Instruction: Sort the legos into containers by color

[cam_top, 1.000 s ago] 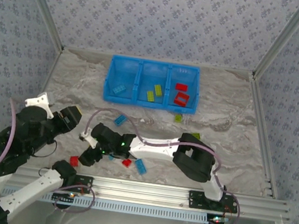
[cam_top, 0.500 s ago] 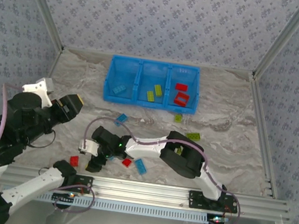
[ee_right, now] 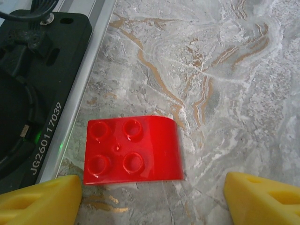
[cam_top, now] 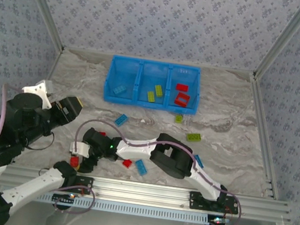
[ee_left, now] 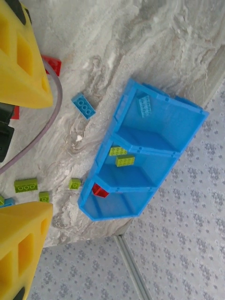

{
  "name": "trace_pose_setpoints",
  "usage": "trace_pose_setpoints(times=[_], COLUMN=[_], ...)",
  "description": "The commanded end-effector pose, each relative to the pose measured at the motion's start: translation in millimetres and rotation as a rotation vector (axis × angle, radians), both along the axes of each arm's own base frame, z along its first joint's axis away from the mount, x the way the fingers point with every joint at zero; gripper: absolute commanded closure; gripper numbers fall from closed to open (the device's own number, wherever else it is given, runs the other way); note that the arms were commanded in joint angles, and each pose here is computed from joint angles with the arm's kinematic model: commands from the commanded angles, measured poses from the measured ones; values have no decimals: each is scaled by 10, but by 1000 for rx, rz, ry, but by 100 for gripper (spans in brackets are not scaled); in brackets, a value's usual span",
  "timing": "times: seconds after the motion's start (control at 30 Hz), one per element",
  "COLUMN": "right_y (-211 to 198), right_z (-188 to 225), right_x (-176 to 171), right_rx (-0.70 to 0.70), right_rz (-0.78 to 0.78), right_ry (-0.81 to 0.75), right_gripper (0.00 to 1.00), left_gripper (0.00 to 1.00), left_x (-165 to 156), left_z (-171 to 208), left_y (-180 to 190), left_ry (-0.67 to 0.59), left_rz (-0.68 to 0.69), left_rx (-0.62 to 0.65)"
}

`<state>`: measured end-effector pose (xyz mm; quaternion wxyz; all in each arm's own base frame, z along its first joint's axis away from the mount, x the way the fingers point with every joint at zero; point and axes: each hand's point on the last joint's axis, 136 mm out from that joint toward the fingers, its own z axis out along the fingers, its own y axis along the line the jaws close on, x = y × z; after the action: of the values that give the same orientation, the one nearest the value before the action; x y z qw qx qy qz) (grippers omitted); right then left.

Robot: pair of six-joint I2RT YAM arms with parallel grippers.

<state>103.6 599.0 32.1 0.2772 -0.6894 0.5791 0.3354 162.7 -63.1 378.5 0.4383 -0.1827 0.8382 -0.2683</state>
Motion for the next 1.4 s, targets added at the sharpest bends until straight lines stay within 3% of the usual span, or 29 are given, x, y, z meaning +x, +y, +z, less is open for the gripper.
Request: trace_pose_setpoints(times=[0.0,0.27,0.47,0.7,0.83,1.13,1.37], right_y=[9,105,113,119,80,-224,-633], right_z=[-256,-324,-378,-350,-179,593,1173], right_x=[-179,-187,-197,-214,-113,520,982], right_rx=[-58,-77,-92,-93,-51,107,145], right_rz=[40,27,27,19,-33,-232,-384], right_ry=[7,5,-4,-48,-60,-45,-109], right_gripper=[18,23,31,56,64,65,66], left_gripper=[46,47,44,44,43,43,43], left_x=[-120,-348,-356,-349,-331,-138,-72], left_z=[-67,-316,-390,-353,-325,8,282], left_y=[231,591,533,534,526,158,-190], left_ry=[64,267,342,318,286,143,76], left_rz=[94,270,252,248,228,46,-116], left_rx=[31,127,158,148,153,85,14])
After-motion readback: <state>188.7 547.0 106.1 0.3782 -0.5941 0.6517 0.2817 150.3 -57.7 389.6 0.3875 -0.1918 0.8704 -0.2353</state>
